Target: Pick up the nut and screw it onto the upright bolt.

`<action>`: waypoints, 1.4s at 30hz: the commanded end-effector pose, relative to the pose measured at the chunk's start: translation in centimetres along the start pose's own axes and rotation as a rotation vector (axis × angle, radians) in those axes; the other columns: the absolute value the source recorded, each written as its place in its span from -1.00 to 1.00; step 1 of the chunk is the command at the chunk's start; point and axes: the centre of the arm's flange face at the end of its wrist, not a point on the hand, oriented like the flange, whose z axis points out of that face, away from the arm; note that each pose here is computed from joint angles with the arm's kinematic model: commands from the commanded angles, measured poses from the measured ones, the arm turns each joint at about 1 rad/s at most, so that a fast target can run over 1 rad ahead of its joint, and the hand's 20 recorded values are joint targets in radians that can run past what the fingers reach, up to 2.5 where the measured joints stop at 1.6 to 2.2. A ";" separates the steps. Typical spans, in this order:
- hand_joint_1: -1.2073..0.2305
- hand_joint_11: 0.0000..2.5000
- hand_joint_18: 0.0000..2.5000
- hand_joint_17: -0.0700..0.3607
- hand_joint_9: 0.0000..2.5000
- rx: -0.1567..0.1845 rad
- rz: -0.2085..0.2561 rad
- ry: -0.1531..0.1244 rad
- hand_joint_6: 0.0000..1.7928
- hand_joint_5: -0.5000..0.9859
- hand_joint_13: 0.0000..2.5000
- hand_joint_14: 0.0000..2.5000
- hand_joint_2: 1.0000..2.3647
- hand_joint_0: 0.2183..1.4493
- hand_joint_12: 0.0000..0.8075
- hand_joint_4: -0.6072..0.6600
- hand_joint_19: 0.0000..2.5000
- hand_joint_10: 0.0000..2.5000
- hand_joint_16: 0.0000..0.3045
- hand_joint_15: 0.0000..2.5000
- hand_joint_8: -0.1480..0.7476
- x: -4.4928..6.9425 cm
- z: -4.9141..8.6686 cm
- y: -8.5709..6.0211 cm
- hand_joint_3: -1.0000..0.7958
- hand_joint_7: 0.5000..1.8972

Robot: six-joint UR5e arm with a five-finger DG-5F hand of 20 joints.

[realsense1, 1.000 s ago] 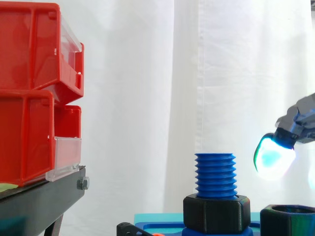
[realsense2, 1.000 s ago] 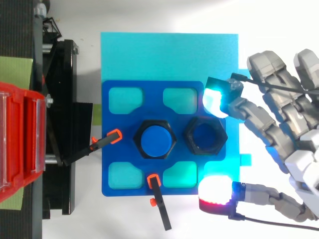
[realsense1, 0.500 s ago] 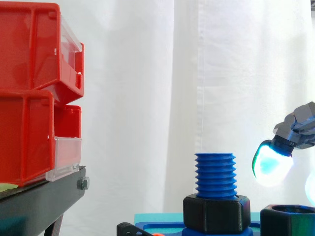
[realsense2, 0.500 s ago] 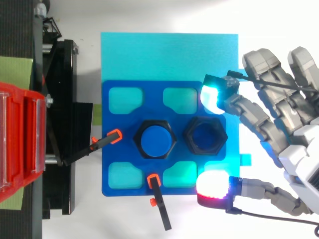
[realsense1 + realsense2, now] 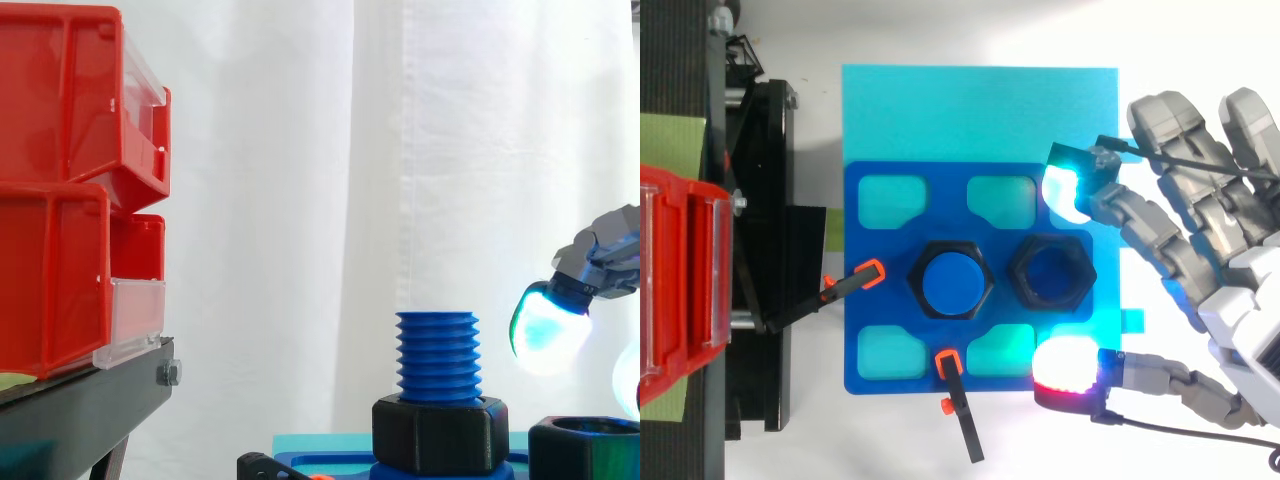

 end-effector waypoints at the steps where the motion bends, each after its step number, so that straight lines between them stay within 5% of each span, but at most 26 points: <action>1: -0.16 -1.00 -1.00 0.01 -1.00 0.000 0.001 -0.001 -0.44 -0.73 -1.00 -1.00 -1.00 -0.80 0.10 0.26 -1.00 -1.00 -0.57 -1.00 -0.01 0.0 0.0 0.0 -0.44 -0.73; 18: -0.15 -1.00 -1.00 0.00 -1.00 0.033 0.036 0.007 -0.44 -0.73 -1.00 -1.00 -1.00 -0.79 0.09 0.27 -1.00 -1.00 -0.57 -1.00 0.00 0.0 -0.8 0.2 -0.44 -0.72; 42: -0.13 -1.00 -1.00 -0.01 -1.00 0.009 0.042 0.022 -0.44 -0.73 -0.99 -1.00 -1.00 -0.78 0.08 0.28 -1.00 -1.00 -0.58 -1.00 0.01 0.3 -0.5 -0.4 -0.44 -0.72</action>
